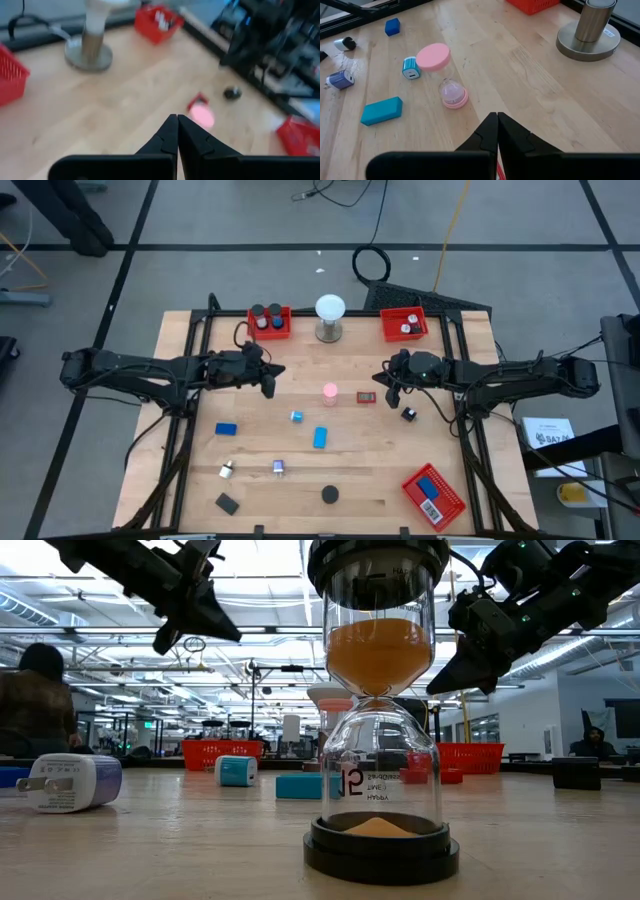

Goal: Pick & Place Office items
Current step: Put the white charger adapter into the top right red bin

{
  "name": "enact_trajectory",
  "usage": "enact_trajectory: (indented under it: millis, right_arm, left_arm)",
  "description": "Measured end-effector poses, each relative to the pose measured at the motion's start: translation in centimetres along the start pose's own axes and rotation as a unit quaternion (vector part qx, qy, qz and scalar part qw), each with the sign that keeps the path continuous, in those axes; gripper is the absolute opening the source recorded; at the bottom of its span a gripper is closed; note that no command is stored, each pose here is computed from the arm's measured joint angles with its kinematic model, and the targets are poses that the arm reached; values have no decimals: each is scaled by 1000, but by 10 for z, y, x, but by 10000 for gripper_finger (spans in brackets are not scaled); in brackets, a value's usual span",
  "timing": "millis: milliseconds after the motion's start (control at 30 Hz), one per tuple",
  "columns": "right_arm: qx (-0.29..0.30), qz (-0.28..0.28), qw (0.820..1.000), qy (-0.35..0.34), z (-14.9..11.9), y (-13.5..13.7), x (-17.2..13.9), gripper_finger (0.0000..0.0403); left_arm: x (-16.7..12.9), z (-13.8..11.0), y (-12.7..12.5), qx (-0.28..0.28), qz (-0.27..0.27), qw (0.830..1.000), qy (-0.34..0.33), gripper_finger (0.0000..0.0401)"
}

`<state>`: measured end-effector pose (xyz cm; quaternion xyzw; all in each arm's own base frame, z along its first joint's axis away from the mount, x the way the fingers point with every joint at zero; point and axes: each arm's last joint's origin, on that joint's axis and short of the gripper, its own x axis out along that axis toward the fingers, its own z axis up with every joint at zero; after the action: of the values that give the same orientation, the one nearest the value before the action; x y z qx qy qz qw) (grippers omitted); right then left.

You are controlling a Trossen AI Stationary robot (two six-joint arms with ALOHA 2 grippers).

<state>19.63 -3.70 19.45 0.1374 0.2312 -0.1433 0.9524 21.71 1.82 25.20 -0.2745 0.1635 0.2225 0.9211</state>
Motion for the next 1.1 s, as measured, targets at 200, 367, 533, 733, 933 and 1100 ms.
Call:
enact_trajectory:
  millis: [200, 367, 533, 733, 933, 1100]
  right_arm:
    - [15, -13, 1000, -4, 0, -1, 0, 0]
    - [16, -25, 1000, -7, 0, -1, 0, 0]
    - [16, -25, 1000, -7, 0, -1, 0, 0]
    - [15, -25, 1000, -7, 0, -1, 0, 0]
    - [14, -25, 1000, -7, 0, -1, 0, 0]
    - [14, -25, 1000, -7, 0, -1, 0, 0]
  left_arm:
    - [-10, 4, -4, 14, 40, 997, 70, 3]
    - [-19, 10, -6, 4, 62, 992, 113, 6]
    - [-25, 8, -8, 8, 68, 987, 147, 2]
    - [-27, 2, -10, -12, 68, 983, 170, 3]
    - [-32, -6, -14, -26, 69, 978, 197, 6]
    - [-35, -10, -15, -37, 75, 974, 210, 2]
